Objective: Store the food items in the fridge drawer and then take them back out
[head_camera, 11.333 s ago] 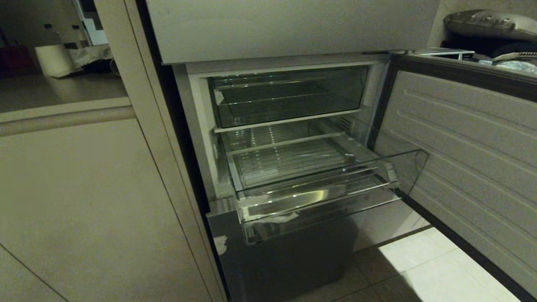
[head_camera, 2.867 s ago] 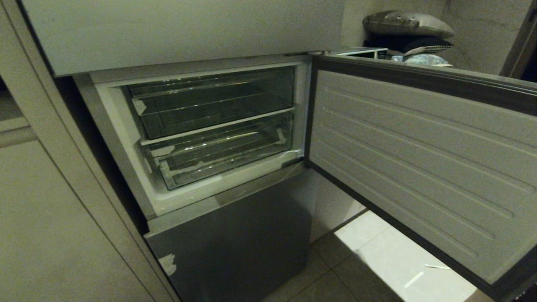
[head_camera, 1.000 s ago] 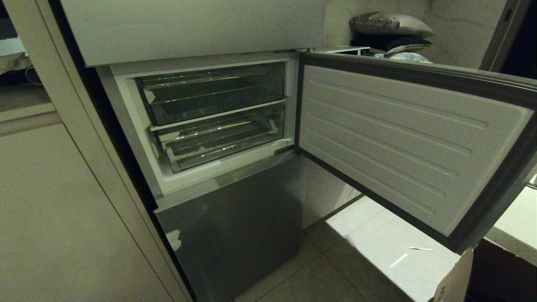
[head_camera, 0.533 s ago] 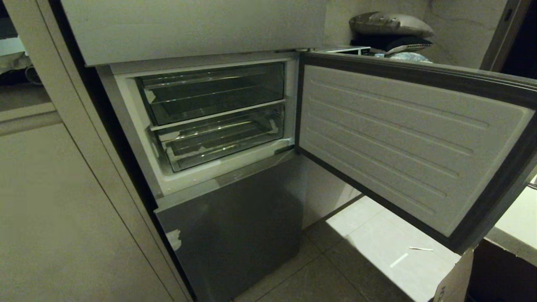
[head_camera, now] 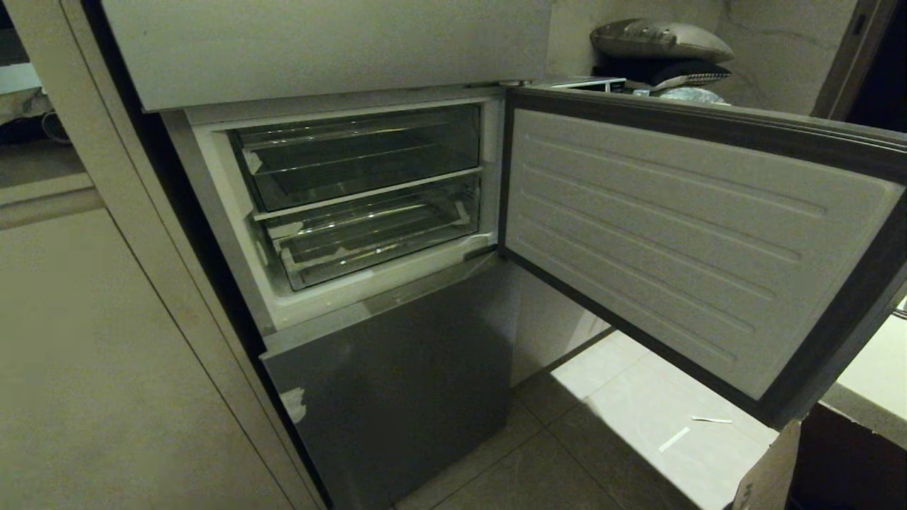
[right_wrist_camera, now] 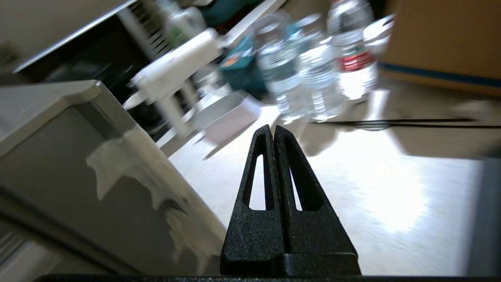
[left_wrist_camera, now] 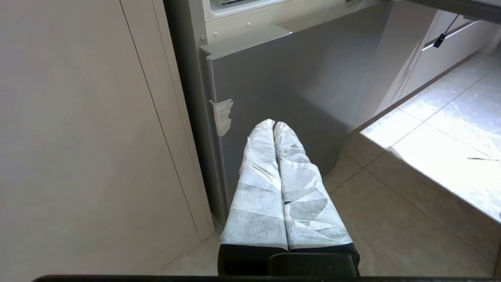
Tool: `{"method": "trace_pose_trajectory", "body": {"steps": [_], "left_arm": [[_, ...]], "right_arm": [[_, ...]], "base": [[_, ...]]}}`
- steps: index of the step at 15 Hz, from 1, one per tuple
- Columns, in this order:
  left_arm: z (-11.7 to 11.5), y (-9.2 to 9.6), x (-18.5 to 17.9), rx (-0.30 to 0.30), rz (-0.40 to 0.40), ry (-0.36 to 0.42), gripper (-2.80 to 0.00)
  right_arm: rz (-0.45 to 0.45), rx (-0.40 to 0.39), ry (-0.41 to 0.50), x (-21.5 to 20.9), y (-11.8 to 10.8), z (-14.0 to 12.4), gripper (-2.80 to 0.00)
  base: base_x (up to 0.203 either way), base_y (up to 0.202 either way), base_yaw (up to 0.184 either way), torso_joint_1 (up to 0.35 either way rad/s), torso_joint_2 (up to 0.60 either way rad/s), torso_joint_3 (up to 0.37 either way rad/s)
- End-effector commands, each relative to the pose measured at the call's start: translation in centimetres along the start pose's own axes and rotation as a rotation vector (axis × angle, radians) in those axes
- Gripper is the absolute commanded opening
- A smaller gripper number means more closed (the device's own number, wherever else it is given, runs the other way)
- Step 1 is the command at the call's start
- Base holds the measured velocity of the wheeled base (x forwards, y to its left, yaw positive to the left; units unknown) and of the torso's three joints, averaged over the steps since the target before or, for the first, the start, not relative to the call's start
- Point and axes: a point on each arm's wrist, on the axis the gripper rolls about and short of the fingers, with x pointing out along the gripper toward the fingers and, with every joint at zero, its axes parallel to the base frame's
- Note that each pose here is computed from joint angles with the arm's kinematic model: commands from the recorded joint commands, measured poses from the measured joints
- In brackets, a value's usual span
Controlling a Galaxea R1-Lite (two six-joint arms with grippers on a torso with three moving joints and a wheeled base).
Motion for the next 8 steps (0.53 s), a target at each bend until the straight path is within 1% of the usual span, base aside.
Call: {"method": "trace_pose_trajectory", "body": {"steps": [1, 3, 4, 5, 8], "left_arm": [[0.0, 0.0, 0.0, 0.0, 0.0, 0.002, -2.8], [0.0, 0.0, 0.0, 0.0, 0.001, 0.002, -2.8], [0.0, 0.0, 0.0, 0.0, -0.001, 0.002, -2.8], [0.0, 0.0, 0.0, 0.0, -0.001, 0.002, -2.8], [0.0, 0.0, 0.0, 0.0, 0.0, 0.002, -2.8]], "right_arm": [[0.03, 0.017, 0.104, 3.6, -0.9, -1.2, -2.8], [0.14, 0.023, 0.161, 4.3, -0.7, -1.4, -2.8], [0.162, 0.027, 0.181, 4.6, -0.8, -1.7, -2.8], [0.162, 0.029, 0.192, 5.1, -1.0, -1.9, -2.8], [0.217, 0.016, 0.145, 5.2, -0.7, -1.7, -2.8]], "base": [[0.0, 0.0, 0.0, 0.0, 0.0, 0.0], [0.0, 0.0, 0.0, 0.0, 0.0, 0.0], [0.0, 0.0, 0.0, 0.0, 0.0, 0.0], [0.0, 0.0, 0.0, 0.0, 0.0, 0.0], [0.0, 0.0, 0.0, 0.0, 0.0, 0.0]]}}
